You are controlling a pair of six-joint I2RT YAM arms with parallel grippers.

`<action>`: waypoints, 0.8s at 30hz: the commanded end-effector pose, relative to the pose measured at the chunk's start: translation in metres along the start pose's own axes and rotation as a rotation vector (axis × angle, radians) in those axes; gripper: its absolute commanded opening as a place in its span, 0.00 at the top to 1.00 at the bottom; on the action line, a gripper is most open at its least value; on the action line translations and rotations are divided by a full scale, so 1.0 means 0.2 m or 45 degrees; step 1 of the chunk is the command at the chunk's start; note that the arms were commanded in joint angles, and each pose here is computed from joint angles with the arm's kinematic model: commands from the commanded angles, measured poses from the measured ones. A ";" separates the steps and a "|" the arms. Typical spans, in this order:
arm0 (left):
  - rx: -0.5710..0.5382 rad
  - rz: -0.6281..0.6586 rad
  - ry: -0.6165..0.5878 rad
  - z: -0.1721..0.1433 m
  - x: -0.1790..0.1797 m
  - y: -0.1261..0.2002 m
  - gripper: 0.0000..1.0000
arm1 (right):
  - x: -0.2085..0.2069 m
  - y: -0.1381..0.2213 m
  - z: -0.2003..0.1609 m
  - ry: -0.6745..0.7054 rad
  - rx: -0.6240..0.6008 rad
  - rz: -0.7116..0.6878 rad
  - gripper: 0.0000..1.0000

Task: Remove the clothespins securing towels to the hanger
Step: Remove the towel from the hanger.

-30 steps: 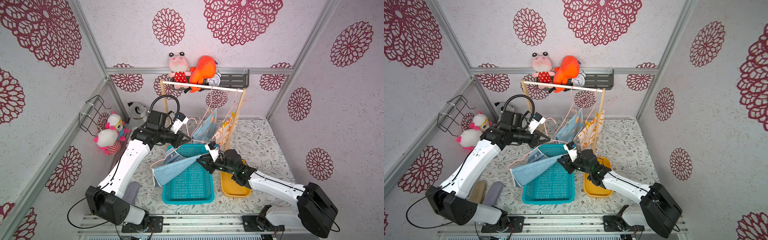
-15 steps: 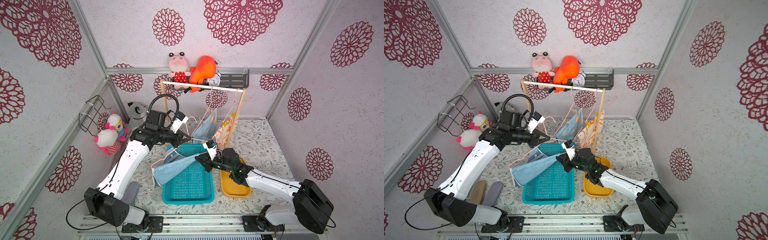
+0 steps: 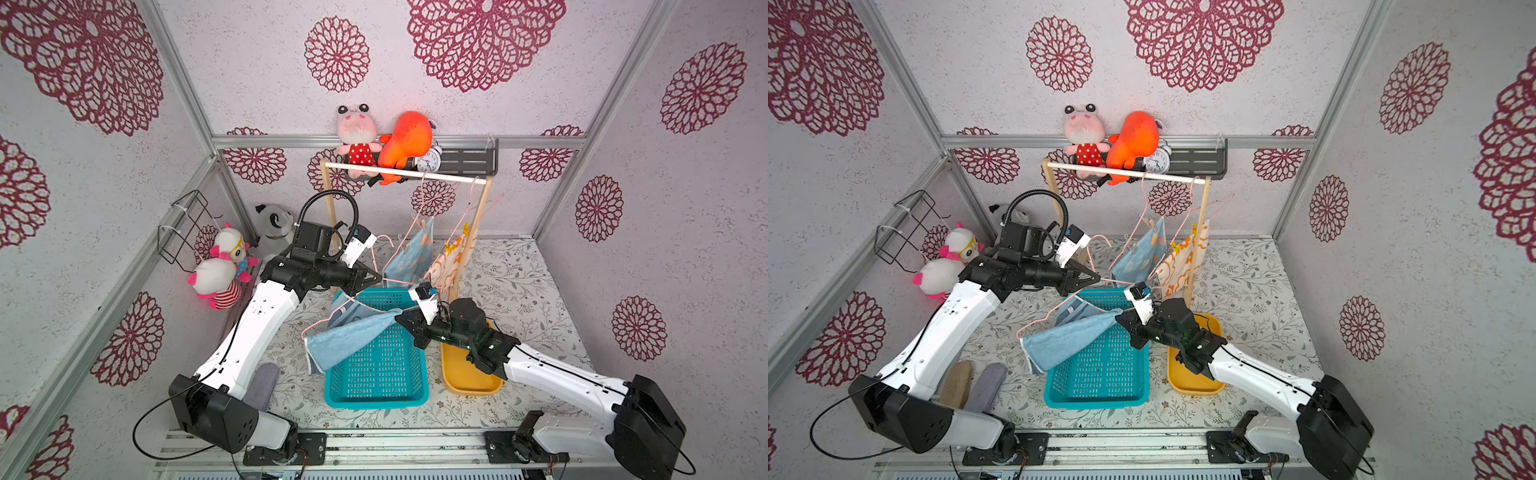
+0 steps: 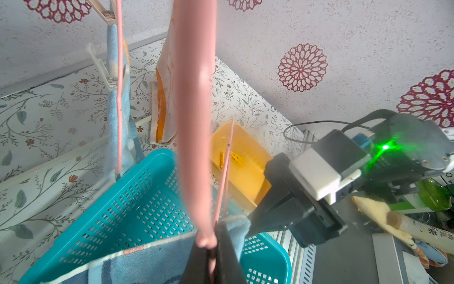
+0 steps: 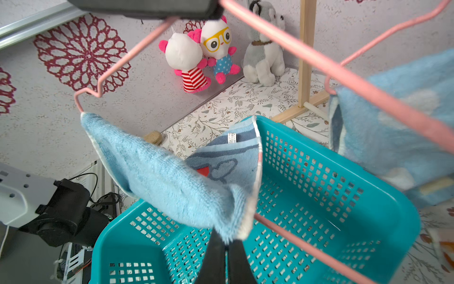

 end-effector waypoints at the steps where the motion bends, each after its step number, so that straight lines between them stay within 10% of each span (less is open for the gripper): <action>1: 0.003 0.010 -0.002 -0.01 0.01 0.00 1.00 | 0.05 0.09 0.08 0.066 -0.055 -0.044 0.99; 24: 0.017 0.025 0.027 -0.03 0.05 -0.03 1.00 | 0.37 0.26 0.56 0.395 -0.128 0.058 1.00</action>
Point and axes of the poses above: each gripper's point midway between its finger pads, its own y axis back along the fingers, its own x axis along the line the jaws close on, z = x × y, the point moved 8 cm from there along y, back along the fingers, and after that the axes turned 10 degrees about -y, right-handed, at the moved point
